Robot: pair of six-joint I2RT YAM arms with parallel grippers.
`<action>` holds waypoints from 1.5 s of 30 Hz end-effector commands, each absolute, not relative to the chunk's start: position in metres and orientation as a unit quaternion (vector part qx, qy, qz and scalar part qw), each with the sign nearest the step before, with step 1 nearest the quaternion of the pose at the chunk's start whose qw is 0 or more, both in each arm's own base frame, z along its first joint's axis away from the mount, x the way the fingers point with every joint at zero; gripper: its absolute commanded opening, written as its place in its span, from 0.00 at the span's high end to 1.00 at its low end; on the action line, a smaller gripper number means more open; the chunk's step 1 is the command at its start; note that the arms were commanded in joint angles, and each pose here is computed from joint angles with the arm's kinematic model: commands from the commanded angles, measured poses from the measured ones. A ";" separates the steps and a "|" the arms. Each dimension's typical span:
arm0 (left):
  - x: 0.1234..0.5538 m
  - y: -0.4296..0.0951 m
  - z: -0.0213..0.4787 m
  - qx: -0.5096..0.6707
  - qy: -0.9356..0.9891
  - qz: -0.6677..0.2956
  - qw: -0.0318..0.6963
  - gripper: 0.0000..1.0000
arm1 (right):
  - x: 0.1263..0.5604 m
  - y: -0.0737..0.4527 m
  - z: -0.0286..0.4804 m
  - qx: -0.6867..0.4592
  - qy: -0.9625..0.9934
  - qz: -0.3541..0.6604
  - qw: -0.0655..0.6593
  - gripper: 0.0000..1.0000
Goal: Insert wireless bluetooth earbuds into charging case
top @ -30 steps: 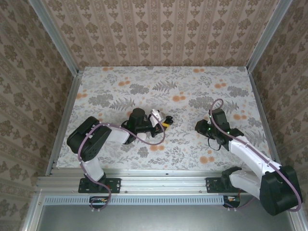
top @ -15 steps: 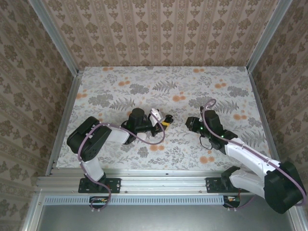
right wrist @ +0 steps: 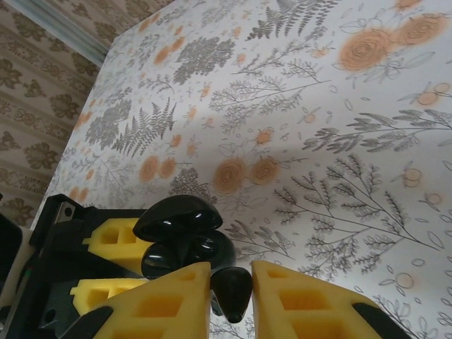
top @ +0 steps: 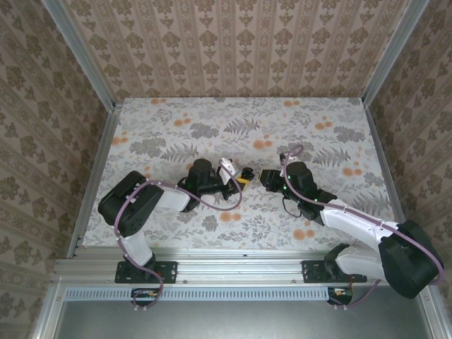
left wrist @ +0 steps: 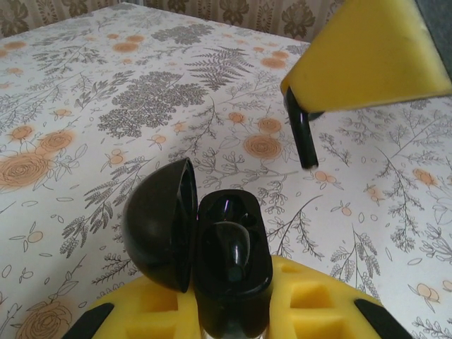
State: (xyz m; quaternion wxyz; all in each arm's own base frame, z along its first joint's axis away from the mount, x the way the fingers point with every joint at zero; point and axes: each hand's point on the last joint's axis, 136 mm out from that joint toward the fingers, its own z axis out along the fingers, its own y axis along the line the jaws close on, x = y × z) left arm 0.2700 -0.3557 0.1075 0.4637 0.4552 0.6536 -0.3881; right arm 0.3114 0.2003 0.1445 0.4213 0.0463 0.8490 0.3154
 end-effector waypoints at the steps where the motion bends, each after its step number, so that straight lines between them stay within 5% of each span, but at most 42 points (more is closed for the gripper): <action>1: 0.269 -0.357 0.118 0.440 0.648 -0.401 0.474 0.94 | 0.321 0.210 0.167 0.027 0.828 0.324 0.457 0.78; 45: 0.272 -0.363 0.138 0.418 0.633 -0.433 0.488 0.94 | 0.335 0.225 0.170 -0.006 0.829 0.308 0.467 0.79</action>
